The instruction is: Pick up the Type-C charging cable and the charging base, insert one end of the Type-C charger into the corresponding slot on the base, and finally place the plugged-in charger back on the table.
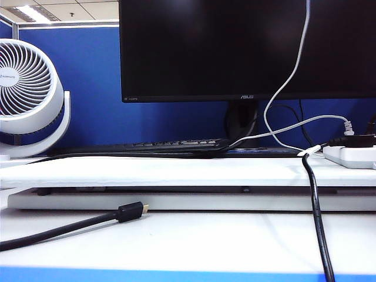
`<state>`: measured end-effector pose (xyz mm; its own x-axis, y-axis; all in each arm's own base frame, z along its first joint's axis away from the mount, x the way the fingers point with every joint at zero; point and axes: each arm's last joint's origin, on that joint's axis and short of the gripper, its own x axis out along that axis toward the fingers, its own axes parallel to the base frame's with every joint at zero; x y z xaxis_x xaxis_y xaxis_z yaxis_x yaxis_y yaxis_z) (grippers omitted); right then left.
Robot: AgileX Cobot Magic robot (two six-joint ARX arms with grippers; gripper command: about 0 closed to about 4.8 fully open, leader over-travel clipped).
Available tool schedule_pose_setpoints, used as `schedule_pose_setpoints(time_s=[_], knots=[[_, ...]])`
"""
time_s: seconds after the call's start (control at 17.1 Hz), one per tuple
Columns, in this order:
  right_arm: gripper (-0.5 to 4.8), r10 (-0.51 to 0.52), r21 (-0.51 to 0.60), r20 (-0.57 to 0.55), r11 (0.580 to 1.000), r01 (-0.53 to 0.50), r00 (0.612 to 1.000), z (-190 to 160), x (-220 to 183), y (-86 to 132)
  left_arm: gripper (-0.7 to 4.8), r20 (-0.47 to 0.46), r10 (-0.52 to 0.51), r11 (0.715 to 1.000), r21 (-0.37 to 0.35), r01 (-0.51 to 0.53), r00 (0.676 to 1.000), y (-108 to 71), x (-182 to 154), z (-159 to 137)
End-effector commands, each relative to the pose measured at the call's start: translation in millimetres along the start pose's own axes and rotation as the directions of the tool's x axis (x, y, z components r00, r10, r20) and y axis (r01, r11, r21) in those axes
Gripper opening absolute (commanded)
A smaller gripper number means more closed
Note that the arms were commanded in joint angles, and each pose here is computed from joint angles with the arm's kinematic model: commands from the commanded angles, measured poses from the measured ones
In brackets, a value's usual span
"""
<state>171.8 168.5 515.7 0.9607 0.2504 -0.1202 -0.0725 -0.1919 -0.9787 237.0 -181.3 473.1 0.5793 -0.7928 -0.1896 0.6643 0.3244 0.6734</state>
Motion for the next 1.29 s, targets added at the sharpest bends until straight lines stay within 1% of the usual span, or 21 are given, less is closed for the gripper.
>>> schedule_pose_setpoints(time_s=[0.06,0.18,0.23,0.29,0.41,0.47,0.53,0.59,0.64,0.7,0.82,0.88,0.94,1.0,1.05,1.11,1.17,1.23,1.29], knots=[[-0.05,-0.036,-0.051,0.005,0.998,0.036,0.999,-5.4,-8.3,-5.1,1.80,0.189,-0.100,0.969,-0.205,0.139,0.977,14.3,-16.8,-2.4],[-0.05,-0.069,-0.104,0.060,0.992,0.075,0.996,-6.7,-13.0,-8.6,1.80,0.267,-0.171,0.918,-0.307,0.252,0.948,20.7,-23.3,-9.7],[-0.05,-0.093,-0.125,0.074,0.987,0.101,0.993,-5.1,-14.2,-11.1,1.80,0.304,-0.204,0.886,-0.348,0.308,0.931,23.9,-26.9,-13.6],[-0.05,-0.117,-0.147,0.094,0.981,0.130,0.989,-3.4,-15.3,-13.4,1.80,0.346,-0.246,0.842,-0.387,0.376,0.906,25.6,-30.1,-16.1],[-0.05,-0.186,-0.175,0.160,0.961,0.213,0.969,1.5,-18.3,-19.9,1.80,0.417,-0.312,0.739,-0.458,0.494,0.854,27.1,-34.4,-18.0],[-0.05,-0.248,-0.174,0.225,0.941,0.290,0.942,7.3,-21.2,-25.7,1.80,0.458,-0.346,0.657,-0.505,0.560,0.819,30.7,-39.2,-22.4],[-0.05,-0.271,-0.182,0.250,0.930,0.320,0.929,10.3,-21.9,-27.7,1.80,0.472,-0.361,0.615,-0.527,0.586,0.804,30.6,-38.8,-23.1],[-0.05,-0.288,-0.188,0.273,0.920,0.344,0.918,10.8,-22.4,-29.0,1.80,0.499,-0.389,0.562,-0.537,0.628,0.775,29.9,-39.0,-23.1],[-0.05,-0.291,-0.184,0.317,0.915,0.360,0.903,12.4,-23.0,-28.9,1.80,0.521,-0.410,0.525,-0.535,0.661,0.748,30.0,-40.2,-23.5],[-0.05,-0.291,-0.179,0.375,0.909,0.377,0.880,18.1,-24.0,-28.3,1.80,0.544,-0.432,0.499,-0.521,0.693,0.720,29.5,-41.4,-22.5],[-0.05,-0.292,-0.209,0.396,0.895,0.395,0.871,21.8,-23.2,-28.0,1.80,0.579,-0.465,0.447,-0.499,0.742,0.670,28.9,-43.0,-21.0],[-0.05,-0.293,-0.218,0.407,0.889,0.403,0.865,22.5,-22.9,-28.0,1.80,0.590,-0.474,0.427,-0.496,0.756,0.654,29.3,-43.4,-20.2],[-0.05,-0.298,-0.207,0.448,0.882,0.422,0.843,24.7,-24.3,-28.2,1.80,0.601,-0.481,0.410,-0.490,0.769,0.639,30.4,-44.0,-18.7],[-0.05,-0.301,-0.199,0.469,0.880,0.431,0.830,28.8,-27.6,-28.5,1.80,0.611,-0.489,0.396,-0.480,0.783,0.622,31.2,-44.6,-17.4],[-0.05,-0.302,-0.196,0.477,0.879,0.435,0.825,30.5,-29.2,-28.8,1.80,0.616,-0.493,0.390,-0.475,0.789,0.615,31.5,-44.9,-16.8],[-0.05,-0.301,-0.196,0.471,0.880,0.432,0.829,30.2,-28.9,-28.7,1.80,0.616,-0.492,0.391,-0.475,0.788,0.615,31.9,-45.0,-16.6],[-0.05,-0.299,-0.193,0.458,0.886,0.422,0.837,29.8,-28.7,-28.6,1.80,0.616,-0.492,0.394,-0.473,0.788,0.616,32.1,-44.8,-16.7],[-0.05,-0.295,-0.172,0.441,0.899,0.402,0.848,29.3,-28.3,-28.4,1.80,0.617,-0.490,0.405,-0.464,0.788,0.615,32.9,-45.0,-15.9],[-0.05,-0.294,-0.154,0.441,0.906,0.394,0.848,29.2,-28.4,-28.3,1.80,0.616,-0.488,0.409,-0.465,0.786,0.618,33.3,-45.1,-16.2]])
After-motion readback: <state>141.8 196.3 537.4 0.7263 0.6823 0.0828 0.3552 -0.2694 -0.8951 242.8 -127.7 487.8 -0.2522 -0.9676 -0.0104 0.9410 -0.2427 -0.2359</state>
